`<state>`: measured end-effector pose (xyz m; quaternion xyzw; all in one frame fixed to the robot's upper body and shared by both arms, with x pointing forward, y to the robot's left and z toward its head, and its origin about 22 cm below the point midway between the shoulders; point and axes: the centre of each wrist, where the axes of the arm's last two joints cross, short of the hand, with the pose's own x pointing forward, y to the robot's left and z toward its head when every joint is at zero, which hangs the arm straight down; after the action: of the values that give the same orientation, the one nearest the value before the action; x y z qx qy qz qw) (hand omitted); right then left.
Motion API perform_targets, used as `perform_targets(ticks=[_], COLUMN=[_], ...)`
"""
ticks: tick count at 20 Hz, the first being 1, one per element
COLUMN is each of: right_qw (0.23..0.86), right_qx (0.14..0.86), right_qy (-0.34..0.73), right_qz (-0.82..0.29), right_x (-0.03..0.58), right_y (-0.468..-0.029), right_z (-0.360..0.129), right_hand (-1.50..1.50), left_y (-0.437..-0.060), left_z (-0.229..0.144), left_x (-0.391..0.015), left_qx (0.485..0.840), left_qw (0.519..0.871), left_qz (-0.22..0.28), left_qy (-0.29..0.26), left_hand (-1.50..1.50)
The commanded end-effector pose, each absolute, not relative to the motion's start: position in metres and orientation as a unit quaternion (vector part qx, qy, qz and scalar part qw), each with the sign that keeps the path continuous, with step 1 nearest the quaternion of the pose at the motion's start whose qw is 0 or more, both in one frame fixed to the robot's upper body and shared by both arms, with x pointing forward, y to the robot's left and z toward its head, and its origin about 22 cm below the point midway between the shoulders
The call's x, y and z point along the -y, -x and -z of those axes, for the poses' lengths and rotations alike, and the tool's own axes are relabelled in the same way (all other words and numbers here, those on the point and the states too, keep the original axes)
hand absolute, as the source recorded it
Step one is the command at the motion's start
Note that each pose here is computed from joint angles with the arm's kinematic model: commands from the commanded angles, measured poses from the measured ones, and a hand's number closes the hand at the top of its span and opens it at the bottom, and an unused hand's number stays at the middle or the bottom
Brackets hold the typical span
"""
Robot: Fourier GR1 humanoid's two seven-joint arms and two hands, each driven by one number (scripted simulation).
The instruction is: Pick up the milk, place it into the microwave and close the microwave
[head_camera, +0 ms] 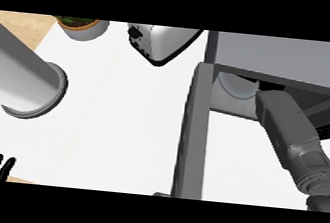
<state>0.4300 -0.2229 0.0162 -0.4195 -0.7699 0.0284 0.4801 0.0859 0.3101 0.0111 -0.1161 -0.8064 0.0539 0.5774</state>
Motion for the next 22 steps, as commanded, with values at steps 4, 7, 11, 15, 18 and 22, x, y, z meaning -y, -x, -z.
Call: perform_targets(ticks=[4,7,11,15,18,22], right_qw=[0.508,0.511,0.516,0.500,0.507,0.520], right_qx=[0.620,0.583,0.565,0.689,0.702,0.710], right_qy=[0.595,0.628,0.640,0.495,0.463,0.435], right_qz=[-0.058,-0.064,-0.068,-0.173,-0.188,-0.194], right_x=[0.285,0.293,0.283,0.215,0.205,0.195], right_y=[-0.391,-0.383,-0.383,-0.414,-0.414,-0.418], right_z=[0.033,0.041,0.044,0.015,0.015,0.009], right_hand=[-1.50,-1.50,-1.50,-1.50,-1.50,-1.50], left_y=[-0.093,-0.094,-0.099,-0.099,-0.108,-0.110], left_z=[-0.011,-0.013,-0.013,-0.008,-0.010,-0.007], left_x=[-0.309,-0.310,-0.309,-0.310,-0.313,-0.309], left_qx=[0.811,0.810,0.811,0.802,0.808,0.811], left_qw=[0.571,0.573,0.571,0.581,0.575,0.570], left_qz=[-0.043,-0.037,-0.030,-0.032,-0.032,-0.032], left_qy=[0.120,0.123,0.124,0.133,0.120,0.124], left_hand=[-1.50,-1.50,-1.50,-1.50,-1.50,-1.50])
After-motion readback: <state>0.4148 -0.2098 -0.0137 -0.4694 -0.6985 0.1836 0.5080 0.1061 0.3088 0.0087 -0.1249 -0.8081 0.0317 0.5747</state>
